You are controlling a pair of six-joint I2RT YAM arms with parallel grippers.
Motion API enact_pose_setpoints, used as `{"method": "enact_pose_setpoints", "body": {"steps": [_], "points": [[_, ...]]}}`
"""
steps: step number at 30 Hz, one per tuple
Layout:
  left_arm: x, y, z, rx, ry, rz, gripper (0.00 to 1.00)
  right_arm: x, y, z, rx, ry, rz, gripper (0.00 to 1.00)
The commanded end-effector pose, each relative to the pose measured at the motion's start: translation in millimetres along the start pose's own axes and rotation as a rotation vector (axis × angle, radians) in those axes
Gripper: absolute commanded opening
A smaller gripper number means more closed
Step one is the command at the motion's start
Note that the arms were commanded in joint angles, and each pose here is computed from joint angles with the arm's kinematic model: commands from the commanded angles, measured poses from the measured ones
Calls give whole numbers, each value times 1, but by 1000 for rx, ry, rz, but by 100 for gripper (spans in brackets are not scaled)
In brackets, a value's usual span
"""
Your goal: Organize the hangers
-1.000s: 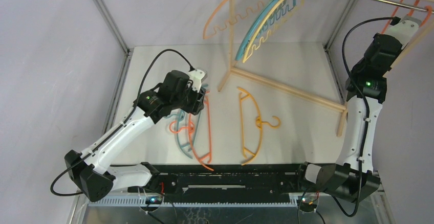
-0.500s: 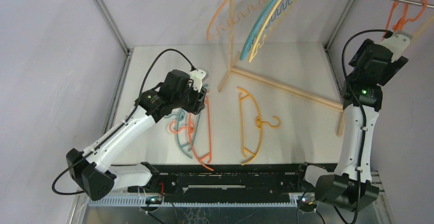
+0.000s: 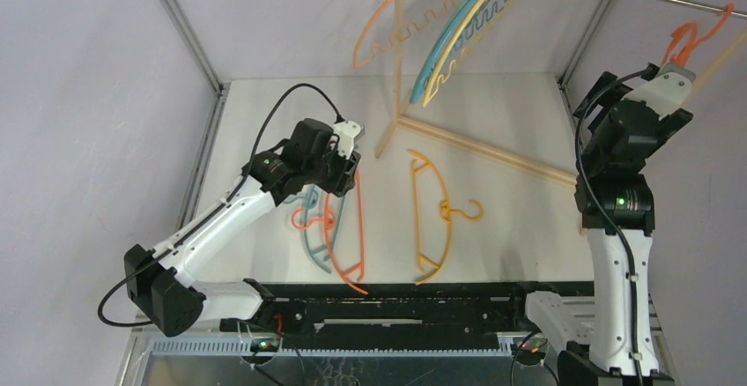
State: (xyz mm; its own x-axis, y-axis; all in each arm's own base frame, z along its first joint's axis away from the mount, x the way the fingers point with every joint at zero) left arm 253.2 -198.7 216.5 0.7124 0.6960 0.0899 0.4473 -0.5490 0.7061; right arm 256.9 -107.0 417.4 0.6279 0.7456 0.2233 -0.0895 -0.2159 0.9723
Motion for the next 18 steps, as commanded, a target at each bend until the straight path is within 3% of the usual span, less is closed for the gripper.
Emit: {"method": "enact_pose_setpoints", "body": {"steps": [1,13,18], "points": [[4,16,4,-58,0,13,50,3,31,-25,-97,22,75,97],[6,12,24,-24,-8,5,49,24,25,-72,-77,150,61,98],[6,12,30,-14,-14,-1,49,38,-4,-87,20,242,34,98]]}}
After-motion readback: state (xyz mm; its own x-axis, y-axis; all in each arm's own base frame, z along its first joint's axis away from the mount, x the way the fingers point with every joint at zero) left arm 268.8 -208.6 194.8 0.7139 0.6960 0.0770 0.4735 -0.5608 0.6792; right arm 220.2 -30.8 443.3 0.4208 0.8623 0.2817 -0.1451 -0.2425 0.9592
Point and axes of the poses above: each gripper's point midway between its finger pads, its own z axis out along the fingers, its own x axis along the line the jaws close on, y = z × x, the point moved 2 cm from there along -z, back along the fingers, and after that the axes turned 11 degrees about z, right-handed, at the moved point
